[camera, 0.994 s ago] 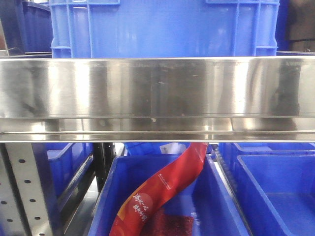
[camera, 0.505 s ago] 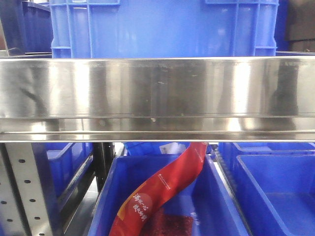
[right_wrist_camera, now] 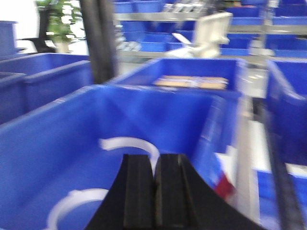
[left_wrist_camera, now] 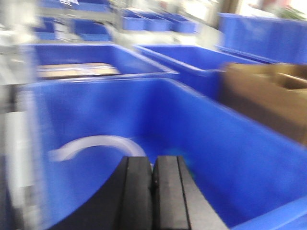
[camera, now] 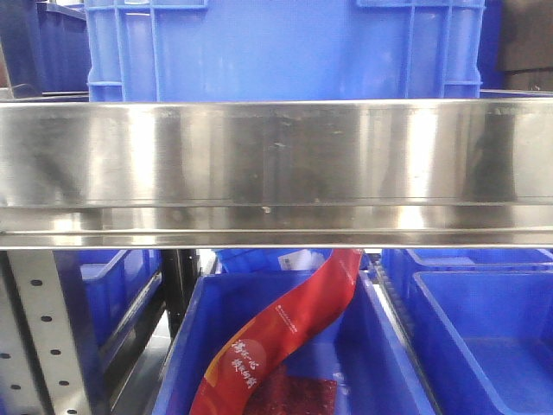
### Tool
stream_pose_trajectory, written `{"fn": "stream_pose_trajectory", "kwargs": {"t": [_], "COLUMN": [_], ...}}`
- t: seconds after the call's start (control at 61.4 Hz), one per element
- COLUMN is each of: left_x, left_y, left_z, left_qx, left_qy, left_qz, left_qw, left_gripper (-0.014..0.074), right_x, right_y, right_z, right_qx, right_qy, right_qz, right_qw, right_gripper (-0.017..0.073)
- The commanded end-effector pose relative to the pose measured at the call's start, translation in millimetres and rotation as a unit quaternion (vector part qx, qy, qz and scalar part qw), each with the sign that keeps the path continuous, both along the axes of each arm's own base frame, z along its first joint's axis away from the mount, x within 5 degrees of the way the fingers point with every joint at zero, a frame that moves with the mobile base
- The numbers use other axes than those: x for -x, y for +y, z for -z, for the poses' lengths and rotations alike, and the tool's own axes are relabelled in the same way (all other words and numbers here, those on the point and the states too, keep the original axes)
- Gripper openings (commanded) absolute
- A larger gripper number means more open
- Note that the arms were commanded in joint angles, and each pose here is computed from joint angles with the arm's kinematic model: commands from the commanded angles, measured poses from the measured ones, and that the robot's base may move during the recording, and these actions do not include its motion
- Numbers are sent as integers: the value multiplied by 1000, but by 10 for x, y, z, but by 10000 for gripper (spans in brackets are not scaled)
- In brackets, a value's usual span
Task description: Grab PVC pipe and place in blue bin
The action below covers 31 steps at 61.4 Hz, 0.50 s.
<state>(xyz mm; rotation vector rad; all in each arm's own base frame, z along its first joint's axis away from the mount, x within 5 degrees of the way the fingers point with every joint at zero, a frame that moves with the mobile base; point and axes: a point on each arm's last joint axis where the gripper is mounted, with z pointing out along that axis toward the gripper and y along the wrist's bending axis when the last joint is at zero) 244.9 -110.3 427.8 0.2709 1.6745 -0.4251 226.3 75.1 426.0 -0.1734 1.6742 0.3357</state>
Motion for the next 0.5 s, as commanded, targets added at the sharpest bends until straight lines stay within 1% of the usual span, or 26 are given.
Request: {"fn": "stream_pose_trajectory", "kwargs": {"t": [0.0, 0.098, 0.212, 0.261, 0.391, 0.489], "left_x": [170, 375, 616, 713, 952, 1126], "left_y": [254, 497, 697, 757, 869, 920], "left_z": [92, 278, 500, 588, 778, 857], "left_qx": [10, 6, 6, 8, 14, 18], "left_qy": [-20, -11, -14, -21, -42, -55], "left_qz": [-37, -74, -109, -121, -143, -152], "left_qw": [999, 997, 994, 992, 989, 987], "left_gripper": [-111, -111, -111, -111, -111, -111], "right_x": [131, 279, 448, 515, 685, 824], "right_y": [-200, -376, -477, -492, -519, -540], "right_z": [37, 166, 413, 575, 864, 937], "right_qx": [-12, -13, -15, -14, -13, -15], "right_qy": [-21, -28, -38, -36, -33, -41], "right_qz": [35, 69, 88, 90, 90, 90], "right_qw": [999, 997, 995, 995, 995, 995], "right_gripper": [-167, -167, -167, -167, -167, -167]}}
